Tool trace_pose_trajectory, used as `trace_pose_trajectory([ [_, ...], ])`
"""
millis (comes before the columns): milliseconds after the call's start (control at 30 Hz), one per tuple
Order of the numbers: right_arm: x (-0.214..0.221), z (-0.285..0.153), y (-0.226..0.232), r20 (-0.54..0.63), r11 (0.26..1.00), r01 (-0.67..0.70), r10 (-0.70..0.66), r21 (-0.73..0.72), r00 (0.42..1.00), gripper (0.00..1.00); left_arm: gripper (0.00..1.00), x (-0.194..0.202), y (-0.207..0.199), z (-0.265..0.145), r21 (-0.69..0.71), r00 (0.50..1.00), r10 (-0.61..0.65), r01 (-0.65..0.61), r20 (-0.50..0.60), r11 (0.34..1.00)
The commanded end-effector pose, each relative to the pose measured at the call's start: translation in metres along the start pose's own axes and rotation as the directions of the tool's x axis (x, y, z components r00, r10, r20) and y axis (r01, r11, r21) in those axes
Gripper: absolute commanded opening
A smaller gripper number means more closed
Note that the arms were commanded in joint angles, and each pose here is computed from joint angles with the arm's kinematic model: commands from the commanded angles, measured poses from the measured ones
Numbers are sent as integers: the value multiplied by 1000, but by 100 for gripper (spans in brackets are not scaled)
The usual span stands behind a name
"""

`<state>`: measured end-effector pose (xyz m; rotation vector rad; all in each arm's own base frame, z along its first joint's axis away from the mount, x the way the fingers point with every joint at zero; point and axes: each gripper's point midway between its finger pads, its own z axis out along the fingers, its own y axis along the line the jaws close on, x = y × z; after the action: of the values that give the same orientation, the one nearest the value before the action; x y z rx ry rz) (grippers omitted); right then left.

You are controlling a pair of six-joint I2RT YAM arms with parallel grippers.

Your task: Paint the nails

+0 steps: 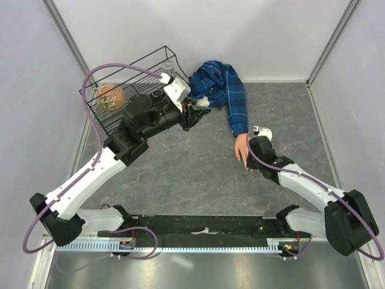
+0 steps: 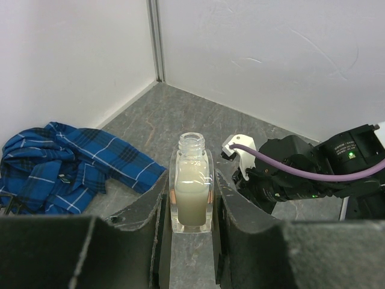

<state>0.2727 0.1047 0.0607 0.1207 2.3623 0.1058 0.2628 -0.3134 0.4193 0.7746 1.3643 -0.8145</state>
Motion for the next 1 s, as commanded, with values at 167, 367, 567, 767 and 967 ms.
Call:
trace_pose_trajectory([
  [167, 5, 0, -1, -7, 1000, -19, 19, -7, 1000, 0, 2, -28, -2, 2, 15, 997, 3, -4, 76, 1000],
  [367, 8, -1, -4, -11, 1000, -21, 21, 2, 1000, 0, 2, -29, -2, 3, 20, 997, 0, -2, 77, 1000],
  [567, 10, -1, -5, -12, 1000, -21, 21, 4, 1000, 0, 2, -28, -3, 3, 23, 997, -2, 1, 74, 1000],
  [767, 1, -1, 0, 2, 1000, -13, 13, -8, 1000, 0, 2, -28, -3, 4, 23, 997, -2, 1, 74, 1000],
  [967, -12, -2, 4, 25, 1000, -11, 11, -17, 1000, 0, 2, -30, -3, 4, 23, 997, -1, -1, 78, 1000],
])
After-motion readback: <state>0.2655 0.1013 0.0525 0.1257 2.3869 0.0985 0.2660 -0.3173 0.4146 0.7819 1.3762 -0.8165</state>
